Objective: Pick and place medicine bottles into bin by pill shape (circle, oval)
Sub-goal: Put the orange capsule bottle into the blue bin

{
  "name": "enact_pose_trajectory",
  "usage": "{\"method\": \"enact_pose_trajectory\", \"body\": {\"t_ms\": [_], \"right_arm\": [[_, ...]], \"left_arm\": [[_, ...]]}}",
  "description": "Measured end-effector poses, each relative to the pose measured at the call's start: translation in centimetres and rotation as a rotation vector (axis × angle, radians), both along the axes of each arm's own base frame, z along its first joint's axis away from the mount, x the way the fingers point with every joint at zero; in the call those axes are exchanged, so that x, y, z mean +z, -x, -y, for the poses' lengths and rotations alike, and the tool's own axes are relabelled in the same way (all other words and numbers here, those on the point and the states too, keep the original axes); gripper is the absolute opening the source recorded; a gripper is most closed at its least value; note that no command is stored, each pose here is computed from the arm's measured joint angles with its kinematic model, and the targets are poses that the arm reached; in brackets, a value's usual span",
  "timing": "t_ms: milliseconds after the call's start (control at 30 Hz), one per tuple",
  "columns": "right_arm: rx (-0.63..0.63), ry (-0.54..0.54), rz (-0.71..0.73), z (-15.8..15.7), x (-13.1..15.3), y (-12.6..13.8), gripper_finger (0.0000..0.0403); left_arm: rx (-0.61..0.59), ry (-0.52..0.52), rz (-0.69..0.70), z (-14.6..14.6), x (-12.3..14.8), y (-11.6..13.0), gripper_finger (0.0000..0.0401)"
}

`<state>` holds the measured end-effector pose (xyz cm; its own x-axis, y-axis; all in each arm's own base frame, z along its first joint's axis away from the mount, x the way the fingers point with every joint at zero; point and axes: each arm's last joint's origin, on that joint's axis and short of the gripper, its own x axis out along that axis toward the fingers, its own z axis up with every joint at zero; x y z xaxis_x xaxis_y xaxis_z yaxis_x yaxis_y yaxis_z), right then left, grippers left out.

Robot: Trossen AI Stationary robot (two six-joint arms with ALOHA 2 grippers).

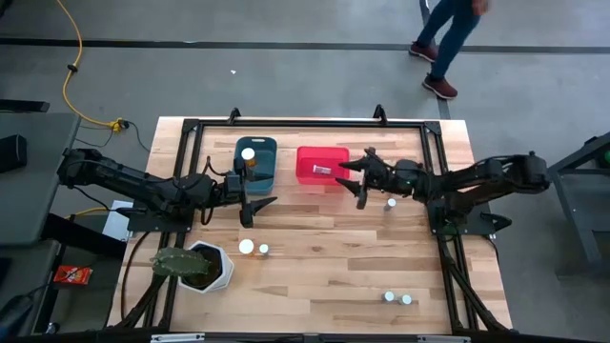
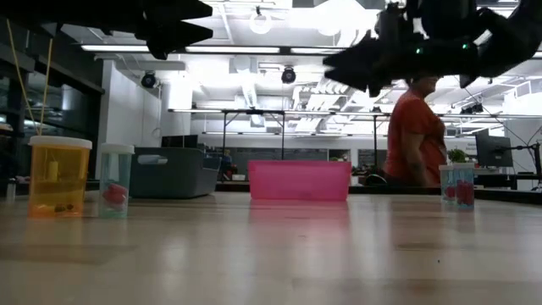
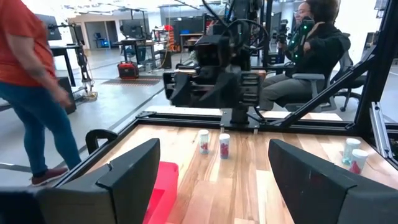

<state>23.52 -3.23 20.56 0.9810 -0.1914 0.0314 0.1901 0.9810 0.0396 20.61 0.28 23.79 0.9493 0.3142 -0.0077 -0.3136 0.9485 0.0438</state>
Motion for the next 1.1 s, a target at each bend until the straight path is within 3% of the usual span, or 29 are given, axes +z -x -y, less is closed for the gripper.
{"method": "enact_pose_trajectory", "body": {"t_ms": [133,1100], "right_arm": [[0.061,0.026,0.003,-0.98,0.10,-0.07,0.0220],[0.064,0.022,0.030,-1.28,0.51,-0.19,0.0220]], "left_arm": [[0.000,-0.006,-0.002,0.00,0.00,0.00,0.0288],[0.000,0.003,0.005,0.00,0.03,-0.01,0.0288]]}}
